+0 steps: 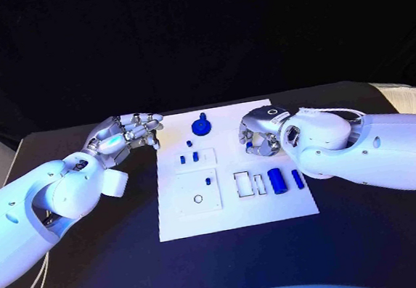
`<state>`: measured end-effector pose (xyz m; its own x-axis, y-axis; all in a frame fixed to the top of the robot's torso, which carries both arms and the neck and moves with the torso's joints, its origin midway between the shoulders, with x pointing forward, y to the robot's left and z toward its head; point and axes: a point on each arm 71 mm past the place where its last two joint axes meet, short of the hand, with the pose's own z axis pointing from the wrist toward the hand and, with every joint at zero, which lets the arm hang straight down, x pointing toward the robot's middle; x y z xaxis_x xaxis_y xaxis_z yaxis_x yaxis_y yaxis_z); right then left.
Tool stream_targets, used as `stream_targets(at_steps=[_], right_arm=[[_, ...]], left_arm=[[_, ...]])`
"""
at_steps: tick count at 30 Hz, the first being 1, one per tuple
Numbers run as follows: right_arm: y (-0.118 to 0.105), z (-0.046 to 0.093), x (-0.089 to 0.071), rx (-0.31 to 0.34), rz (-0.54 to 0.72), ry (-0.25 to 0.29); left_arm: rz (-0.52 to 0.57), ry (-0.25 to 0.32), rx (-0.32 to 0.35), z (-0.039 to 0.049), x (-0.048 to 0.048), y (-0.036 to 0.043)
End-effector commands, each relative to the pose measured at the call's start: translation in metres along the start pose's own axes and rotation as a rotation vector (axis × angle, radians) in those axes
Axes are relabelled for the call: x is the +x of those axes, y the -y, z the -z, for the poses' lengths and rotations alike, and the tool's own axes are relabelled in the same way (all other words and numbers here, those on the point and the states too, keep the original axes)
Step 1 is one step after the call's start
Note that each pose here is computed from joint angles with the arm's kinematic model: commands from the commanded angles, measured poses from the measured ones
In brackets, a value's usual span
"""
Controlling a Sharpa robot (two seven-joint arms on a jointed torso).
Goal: Assemble the parts on the task board
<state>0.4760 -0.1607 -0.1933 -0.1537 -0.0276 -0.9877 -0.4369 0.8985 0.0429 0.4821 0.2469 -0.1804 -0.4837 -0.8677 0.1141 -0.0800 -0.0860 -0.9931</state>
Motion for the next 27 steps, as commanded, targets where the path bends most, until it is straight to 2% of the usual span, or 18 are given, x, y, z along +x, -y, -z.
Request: stream_targets(at_steps=[1,27], right_arm=[[-0.002,0.000,0.003,-0.011,0.022,-0.011],[-0.002,0.000,0.013,0.006,0.082,-0.049]], left_arm=[[0.007,-0.009,0.008,-0.0002,0.0018,0.0008],[0.006,-0.004,0.005,-0.0002,0.0009,0.0004]])
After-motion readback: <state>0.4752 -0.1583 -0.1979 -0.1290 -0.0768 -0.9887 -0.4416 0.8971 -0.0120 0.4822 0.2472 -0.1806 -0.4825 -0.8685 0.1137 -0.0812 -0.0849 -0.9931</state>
